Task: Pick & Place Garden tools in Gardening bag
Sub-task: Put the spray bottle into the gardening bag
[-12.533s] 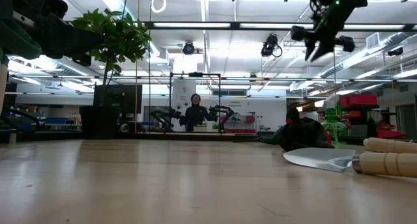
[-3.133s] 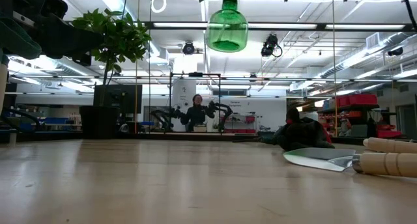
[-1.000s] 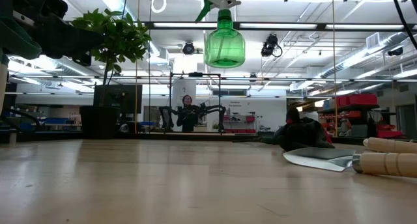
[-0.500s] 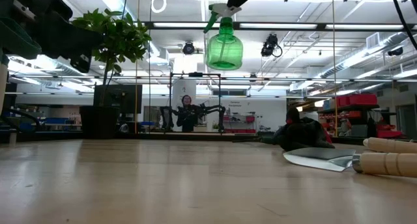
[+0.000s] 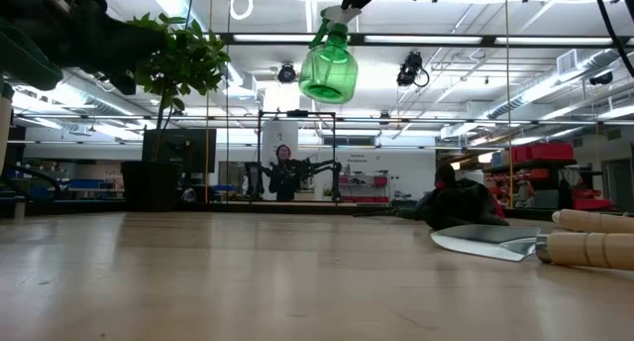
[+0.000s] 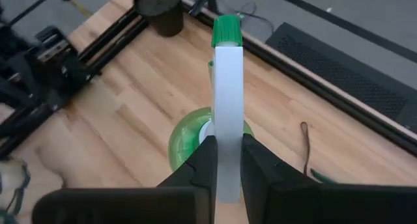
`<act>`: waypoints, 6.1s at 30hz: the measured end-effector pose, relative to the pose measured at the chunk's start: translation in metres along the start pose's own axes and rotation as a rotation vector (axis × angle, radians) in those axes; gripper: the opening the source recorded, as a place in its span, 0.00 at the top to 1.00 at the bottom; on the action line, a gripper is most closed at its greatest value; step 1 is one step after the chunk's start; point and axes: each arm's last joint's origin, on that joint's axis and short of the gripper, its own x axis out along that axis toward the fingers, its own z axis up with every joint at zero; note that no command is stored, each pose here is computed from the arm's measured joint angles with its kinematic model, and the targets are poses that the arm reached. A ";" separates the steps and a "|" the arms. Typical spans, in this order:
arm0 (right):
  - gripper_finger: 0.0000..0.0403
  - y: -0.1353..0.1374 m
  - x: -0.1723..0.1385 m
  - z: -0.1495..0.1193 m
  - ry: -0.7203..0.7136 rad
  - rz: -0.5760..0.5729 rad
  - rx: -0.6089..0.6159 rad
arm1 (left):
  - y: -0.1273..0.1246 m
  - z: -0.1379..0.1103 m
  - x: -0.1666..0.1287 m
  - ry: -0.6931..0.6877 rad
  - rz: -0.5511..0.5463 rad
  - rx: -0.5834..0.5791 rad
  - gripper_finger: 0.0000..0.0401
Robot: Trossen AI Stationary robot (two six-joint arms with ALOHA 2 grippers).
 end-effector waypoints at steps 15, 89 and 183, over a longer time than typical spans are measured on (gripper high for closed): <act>0.89 -0.004 0.002 0.008 -0.045 -0.001 -0.002 | -0.011 0.054 0.032 0.081 0.040 0.091 0.92; 0.89 0.001 0.001 0.016 -0.131 0.044 -0.012 | -0.001 0.101 0.237 0.306 0.551 0.391 0.37; 0.89 0.003 0.001 0.019 -0.159 0.066 -0.004 | 0.027 0.096 0.249 0.269 0.525 0.381 0.43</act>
